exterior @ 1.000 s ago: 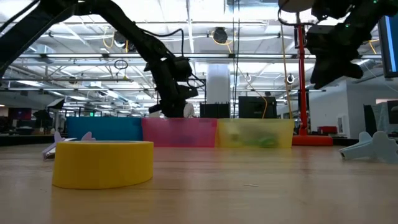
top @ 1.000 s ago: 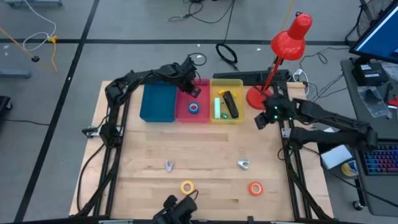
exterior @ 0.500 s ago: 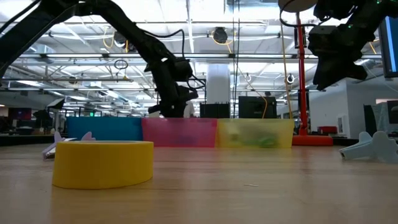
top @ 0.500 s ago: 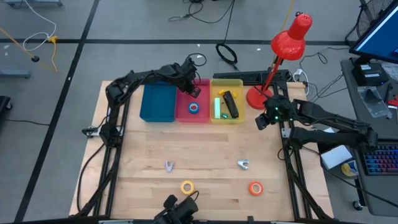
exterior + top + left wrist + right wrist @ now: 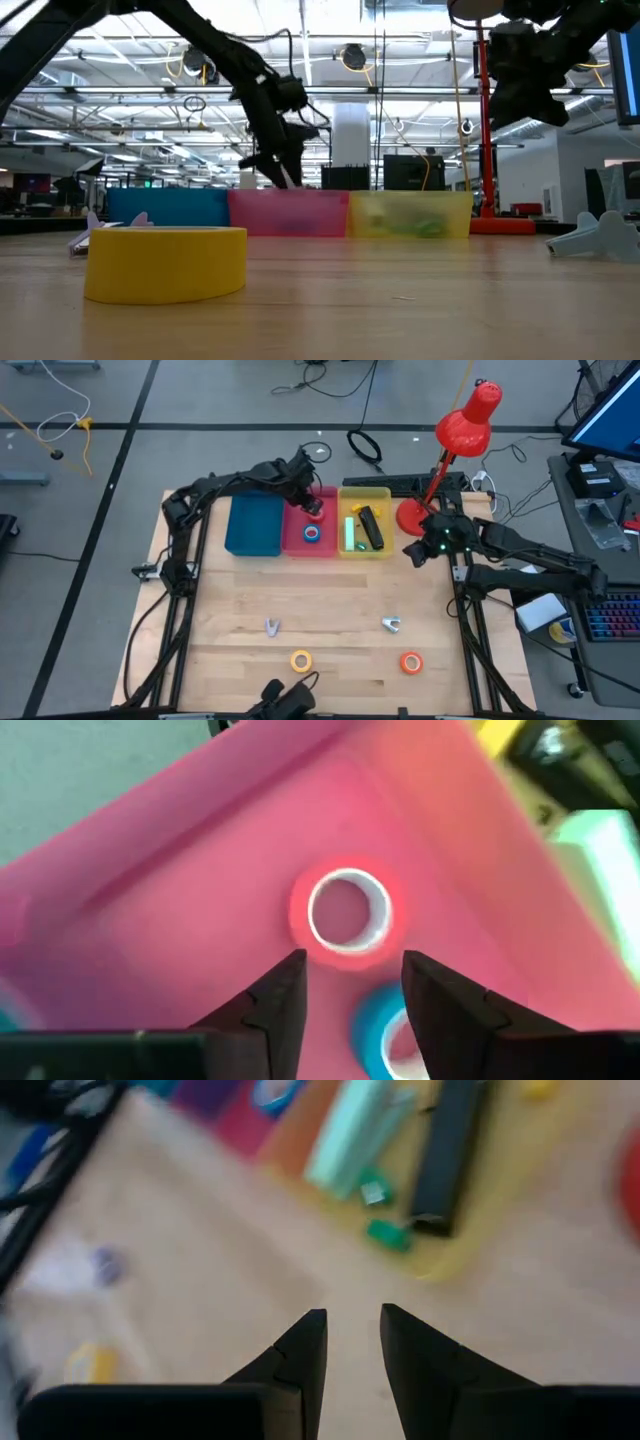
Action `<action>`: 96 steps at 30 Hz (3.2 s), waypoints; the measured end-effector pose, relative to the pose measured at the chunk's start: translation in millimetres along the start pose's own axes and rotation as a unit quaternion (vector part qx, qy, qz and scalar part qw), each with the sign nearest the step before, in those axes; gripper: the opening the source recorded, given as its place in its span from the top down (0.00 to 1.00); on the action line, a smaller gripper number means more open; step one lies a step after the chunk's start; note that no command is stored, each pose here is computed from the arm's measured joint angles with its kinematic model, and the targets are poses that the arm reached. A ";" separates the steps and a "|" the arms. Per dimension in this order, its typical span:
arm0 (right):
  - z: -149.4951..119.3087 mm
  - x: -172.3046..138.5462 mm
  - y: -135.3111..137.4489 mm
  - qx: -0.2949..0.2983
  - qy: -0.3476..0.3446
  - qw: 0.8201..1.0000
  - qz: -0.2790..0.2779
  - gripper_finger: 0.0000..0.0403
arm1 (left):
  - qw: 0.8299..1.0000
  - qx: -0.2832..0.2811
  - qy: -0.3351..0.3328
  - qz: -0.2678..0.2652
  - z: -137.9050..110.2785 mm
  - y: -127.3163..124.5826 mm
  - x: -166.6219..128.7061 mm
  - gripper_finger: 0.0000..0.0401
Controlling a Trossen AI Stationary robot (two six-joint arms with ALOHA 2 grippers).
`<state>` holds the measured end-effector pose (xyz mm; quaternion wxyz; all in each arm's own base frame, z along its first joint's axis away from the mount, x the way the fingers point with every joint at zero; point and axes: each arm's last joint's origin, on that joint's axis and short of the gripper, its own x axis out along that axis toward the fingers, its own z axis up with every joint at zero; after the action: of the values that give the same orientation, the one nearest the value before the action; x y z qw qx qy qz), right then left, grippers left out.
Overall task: Pick and place Stapler, Stapler remover, tape
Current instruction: Put the orange tape into the red bin
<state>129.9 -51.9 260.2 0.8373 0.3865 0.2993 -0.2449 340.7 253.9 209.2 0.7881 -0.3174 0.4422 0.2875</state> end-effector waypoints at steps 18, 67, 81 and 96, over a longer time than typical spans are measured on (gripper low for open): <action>-48.3 -10.0 38.9 -0.144 0.179 0.958 0.173 0.78 | 0.987 0.133 -0.094 0.009 -35.9 -68.2 -139.4 0.58; -226.6 45.0 105.7 -0.040 0.311 0.944 -0.104 0.78 | 0.928 0.230 -0.189 -0.225 -303.6 -110.0 -167.1 0.58; -213.2 26.8 121.7 -0.011 0.304 0.944 -0.125 0.78 | 0.932 0.235 -0.168 -0.219 -315.1 -105.2 -157.4 0.58; -214.6 29.5 110.8 0.058 0.323 0.926 -0.187 0.78 | 0.929 0.247 -0.171 -0.217 -315.0 -105.3 -157.4 0.58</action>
<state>154.6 177.6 183.2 0.6102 0.4295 0.6059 -0.2757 186.0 -77.5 245.2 0.9484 -0.1469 0.2778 0.0416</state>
